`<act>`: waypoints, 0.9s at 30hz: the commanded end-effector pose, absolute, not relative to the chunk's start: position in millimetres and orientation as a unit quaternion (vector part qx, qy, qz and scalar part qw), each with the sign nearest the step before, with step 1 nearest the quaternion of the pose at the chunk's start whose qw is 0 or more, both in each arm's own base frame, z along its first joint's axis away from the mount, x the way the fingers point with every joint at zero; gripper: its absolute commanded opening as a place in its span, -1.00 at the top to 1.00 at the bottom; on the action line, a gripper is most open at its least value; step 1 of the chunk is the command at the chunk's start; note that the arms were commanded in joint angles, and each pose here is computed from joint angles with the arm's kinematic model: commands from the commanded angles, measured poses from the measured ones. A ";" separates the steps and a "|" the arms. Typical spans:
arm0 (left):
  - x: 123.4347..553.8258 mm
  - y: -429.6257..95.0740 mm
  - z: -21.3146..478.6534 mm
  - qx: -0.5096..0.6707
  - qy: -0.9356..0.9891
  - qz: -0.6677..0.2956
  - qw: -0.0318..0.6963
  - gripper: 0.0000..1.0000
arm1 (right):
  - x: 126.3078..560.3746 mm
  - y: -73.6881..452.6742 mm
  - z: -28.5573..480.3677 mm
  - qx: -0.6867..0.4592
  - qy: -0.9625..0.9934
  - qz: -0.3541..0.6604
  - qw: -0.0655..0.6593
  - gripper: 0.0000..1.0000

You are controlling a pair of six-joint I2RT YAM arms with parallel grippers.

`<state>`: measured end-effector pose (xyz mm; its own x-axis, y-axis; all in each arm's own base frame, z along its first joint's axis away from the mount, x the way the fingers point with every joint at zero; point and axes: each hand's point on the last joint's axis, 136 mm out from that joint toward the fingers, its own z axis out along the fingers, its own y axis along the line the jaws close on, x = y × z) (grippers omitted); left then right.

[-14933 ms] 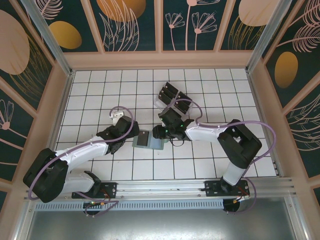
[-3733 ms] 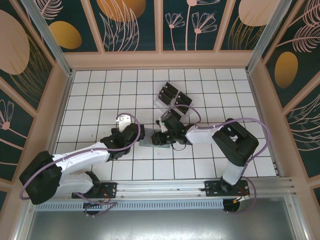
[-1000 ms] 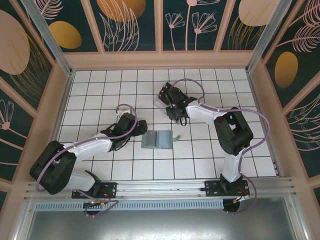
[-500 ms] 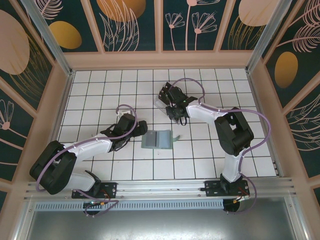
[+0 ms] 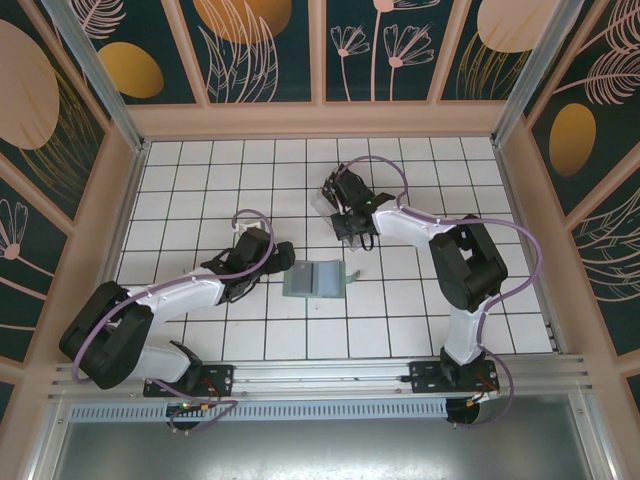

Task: Put the credit cards into the card holder
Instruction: Pick up the credit card from the storage box.

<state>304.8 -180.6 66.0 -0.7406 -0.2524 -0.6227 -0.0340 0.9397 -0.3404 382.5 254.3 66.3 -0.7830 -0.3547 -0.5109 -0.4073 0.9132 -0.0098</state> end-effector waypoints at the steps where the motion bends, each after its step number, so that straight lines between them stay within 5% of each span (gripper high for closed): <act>1: 306.4 -177.5 63.7 -0.088 0.919 -0.156 0.352 -0.97 | 388.1 255.8 96.2 -0.214 0.932 0.047 0.290 1.00; 10: 308.4 -177.7 67.4 -0.073 0.921 -0.146 0.354 -0.97 | 380.5 276.6 183.0 -0.200 0.905 0.106 0.360 1.00; 15: 304.6 -175.7 64.8 -0.057 0.927 -0.134 0.346 -0.97 | 353.1 298.5 213.2 -0.152 0.889 0.221 0.372 1.00; 21: 295.9 -168.9 60.7 -0.056 0.930 -0.127 0.341 -0.97 | 313.0 312.4 205.4 -0.052 0.857 0.370 0.356 1.00; 27: 289.2 -166.3 56.7 -0.052 0.932 -0.127 0.335 -0.97 | 278.3 319.2 171.9 0.012 0.847 0.410 0.339 1.00</act>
